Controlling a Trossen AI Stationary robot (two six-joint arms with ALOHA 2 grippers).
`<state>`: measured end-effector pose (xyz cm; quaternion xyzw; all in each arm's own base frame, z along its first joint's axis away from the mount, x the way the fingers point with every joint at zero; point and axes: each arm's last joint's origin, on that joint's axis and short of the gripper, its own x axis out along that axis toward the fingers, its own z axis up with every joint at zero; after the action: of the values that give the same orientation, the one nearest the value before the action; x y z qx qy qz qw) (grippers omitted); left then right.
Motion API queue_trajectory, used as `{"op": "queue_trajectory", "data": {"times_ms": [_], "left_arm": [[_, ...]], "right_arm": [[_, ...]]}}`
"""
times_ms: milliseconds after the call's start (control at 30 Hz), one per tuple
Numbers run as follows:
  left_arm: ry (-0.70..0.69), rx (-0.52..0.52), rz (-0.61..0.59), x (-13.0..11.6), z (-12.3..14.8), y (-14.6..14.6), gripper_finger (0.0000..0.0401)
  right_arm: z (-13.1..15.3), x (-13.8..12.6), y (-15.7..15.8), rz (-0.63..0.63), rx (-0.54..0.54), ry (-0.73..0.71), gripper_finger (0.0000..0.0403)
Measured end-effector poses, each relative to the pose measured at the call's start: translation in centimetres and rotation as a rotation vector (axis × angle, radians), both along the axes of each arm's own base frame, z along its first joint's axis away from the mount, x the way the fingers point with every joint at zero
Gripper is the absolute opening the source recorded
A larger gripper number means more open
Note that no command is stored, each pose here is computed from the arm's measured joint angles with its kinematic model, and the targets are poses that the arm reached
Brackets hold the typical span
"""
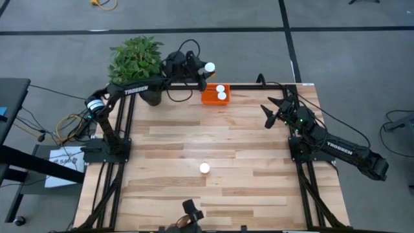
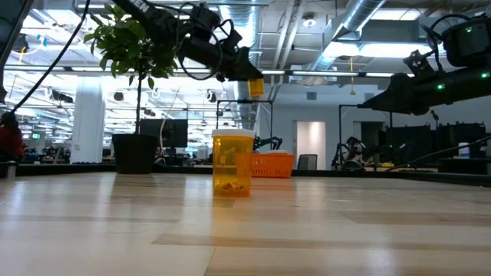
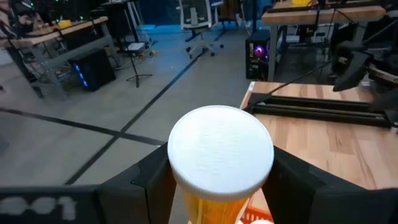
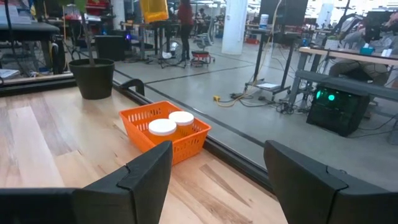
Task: Pick and place pill bottles into a basket
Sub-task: Put the top orange pill bottle into the orange bin
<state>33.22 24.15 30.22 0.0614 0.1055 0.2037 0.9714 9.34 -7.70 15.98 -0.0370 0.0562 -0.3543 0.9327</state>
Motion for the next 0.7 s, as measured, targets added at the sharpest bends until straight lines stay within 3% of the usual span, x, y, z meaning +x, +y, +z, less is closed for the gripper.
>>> {"op": "queue_trajectory", "data": {"times_ms": [167, 433, 700], "left_arm": [[0.055, -0.048, 0.013, 0.4, 0.2, 1.0, 0.0188], [0.152, -0.118, 0.012, 3.9, -4.0, 2.8, 0.0186], [0.232, -0.168, 0.006, 4.3, -7.0, 3.1, 0.0187]], "right_arm": [[0.0, 0.0, 0.0, 0.000, -0.001, -0.001, 0.0249], [0.1, 0.0, 0.0, 0.000, -0.003, -0.004, 0.0249], [0.0, 0.0, 0.0, 0.000, -0.003, -0.004, 0.0249]]}}
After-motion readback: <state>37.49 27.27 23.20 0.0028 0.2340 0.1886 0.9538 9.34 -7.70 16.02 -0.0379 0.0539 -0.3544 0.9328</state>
